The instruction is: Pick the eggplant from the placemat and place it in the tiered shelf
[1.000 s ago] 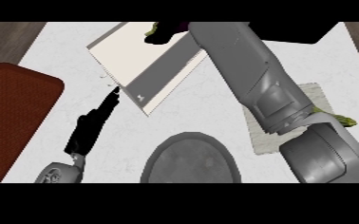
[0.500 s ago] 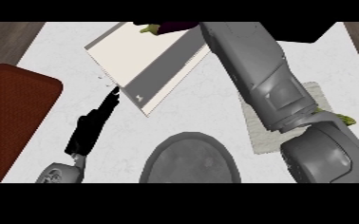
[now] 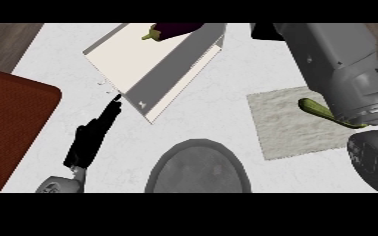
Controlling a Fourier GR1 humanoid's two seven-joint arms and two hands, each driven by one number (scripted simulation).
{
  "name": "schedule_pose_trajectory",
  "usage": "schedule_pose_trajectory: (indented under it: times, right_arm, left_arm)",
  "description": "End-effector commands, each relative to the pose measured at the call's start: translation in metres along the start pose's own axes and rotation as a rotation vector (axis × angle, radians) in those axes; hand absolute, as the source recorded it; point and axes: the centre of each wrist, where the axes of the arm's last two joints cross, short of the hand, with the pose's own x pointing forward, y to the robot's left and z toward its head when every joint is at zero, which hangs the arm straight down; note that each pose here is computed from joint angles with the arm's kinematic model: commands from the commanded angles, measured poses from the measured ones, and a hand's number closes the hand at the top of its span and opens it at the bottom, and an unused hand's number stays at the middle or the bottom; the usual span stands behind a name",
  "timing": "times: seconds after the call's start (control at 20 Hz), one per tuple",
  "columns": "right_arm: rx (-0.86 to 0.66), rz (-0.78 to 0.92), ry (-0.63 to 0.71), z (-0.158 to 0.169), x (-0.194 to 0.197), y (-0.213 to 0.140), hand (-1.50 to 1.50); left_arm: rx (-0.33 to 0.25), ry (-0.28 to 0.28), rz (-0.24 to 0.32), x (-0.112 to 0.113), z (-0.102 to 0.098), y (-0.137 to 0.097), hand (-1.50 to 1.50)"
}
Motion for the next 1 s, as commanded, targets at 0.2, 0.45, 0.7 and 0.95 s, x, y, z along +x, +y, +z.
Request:
schedule_pose_trajectory:
  times: [0.2, 0.45, 0.7, 0.95]
  right_arm:
    - [-0.071, 0.049, 0.023, 0.010, -0.014, -0.134, -1.50]
    - [-0.031, 0.091, -0.034, 0.023, -0.028, -0.172, -1.50]
    - [0.024, 0.100, -0.070, 0.028, -0.021, -0.194, -1.50]
    - [0.010, 0.165, -0.046, 0.035, -0.019, -0.217, -1.50]
  left_arm:
    - [0.013, -0.009, 0.015, 0.003, -0.001, 0.001, 0.00]
    - [0.018, -0.006, 0.022, 0.001, -0.004, -0.004, 0.00]
    - [0.004, -0.002, -0.002, 0.012, -0.014, 0.000, 0.00]
    - [-0.024, -0.018, -0.003, -0.001, 0.005, -0.013, 0.00]
